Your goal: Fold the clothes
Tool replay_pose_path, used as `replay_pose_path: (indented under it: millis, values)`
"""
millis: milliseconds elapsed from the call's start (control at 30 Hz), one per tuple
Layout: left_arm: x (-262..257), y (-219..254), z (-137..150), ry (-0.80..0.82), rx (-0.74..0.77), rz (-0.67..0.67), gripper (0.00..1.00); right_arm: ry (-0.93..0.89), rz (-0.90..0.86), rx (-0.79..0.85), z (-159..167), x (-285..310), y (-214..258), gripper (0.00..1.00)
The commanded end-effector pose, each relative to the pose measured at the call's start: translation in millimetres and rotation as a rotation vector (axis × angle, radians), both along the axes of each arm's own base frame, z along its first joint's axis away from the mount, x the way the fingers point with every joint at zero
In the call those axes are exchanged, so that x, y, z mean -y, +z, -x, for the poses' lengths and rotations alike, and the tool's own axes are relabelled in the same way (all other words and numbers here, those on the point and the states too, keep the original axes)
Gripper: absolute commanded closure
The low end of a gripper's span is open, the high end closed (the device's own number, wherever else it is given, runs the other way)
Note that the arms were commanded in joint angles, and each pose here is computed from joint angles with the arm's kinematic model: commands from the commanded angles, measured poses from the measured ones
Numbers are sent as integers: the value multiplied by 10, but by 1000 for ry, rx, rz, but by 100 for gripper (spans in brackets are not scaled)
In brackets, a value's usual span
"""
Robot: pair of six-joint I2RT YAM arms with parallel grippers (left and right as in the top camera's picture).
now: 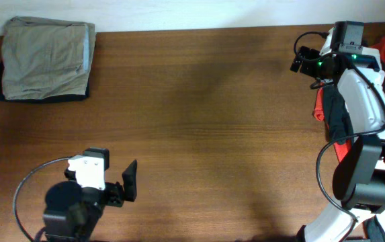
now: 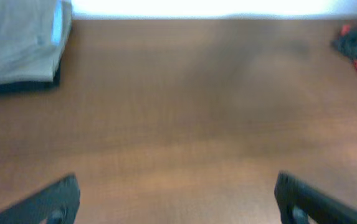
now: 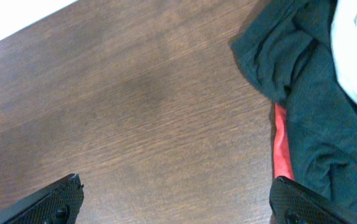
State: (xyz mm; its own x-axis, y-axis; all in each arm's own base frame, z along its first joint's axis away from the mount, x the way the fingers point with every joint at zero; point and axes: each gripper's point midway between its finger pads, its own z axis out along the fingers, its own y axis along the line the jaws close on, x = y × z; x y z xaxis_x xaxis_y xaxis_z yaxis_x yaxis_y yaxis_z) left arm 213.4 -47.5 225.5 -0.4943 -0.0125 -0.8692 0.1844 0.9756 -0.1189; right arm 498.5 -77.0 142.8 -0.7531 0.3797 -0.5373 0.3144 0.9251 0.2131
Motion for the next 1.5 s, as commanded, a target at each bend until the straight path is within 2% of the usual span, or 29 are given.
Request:
replay_pose_path:
  millis: [0,133,233,300,433,500,1067,1133,1200,1300,1367,1467]
  values:
    - [-36,-467,-10,-34,80,-96,1,-2,-1,28,-8,-19,137,1]
    - [-209,-670,-240,53,301,-105,1,-2,-1,28,-7,-19,136,1]
    - [-253,-726,-305,76,405,-108,1,-2,-1,28,-8,-19,137,1]
    - [-253,-666,-297,59,447,-168,1,-2,-1,28,-8,-19,137,1]
    - [-247,-550,-313,60,506,-165,1,-2,-1,28,-8,-19,137,1]
    - [-253,-660,-316,60,471,-167,1,-2,-1,28,-8,-19,137,1]
    - [-256,-664,-315,61,469,-168,1,3,-1,29,-11,-47,142,1]
    - [-256,-664,-315,61,469,-168,1,13,8,77,10,-99,379,1]
    - [-256,-664,-315,61,469,-168,1,13,33,222,160,-123,1079,1]
    - [-256,-664,-315,61,469,-168,1,14,69,424,532,-189,2001,1]
    - [-256,-664,-315,61,469,-168,1,14,94,566,904,-250,2594,1]
    - [-256,-664,-316,61,469,-168,1,14,115,682,1369,-330,2993,1]
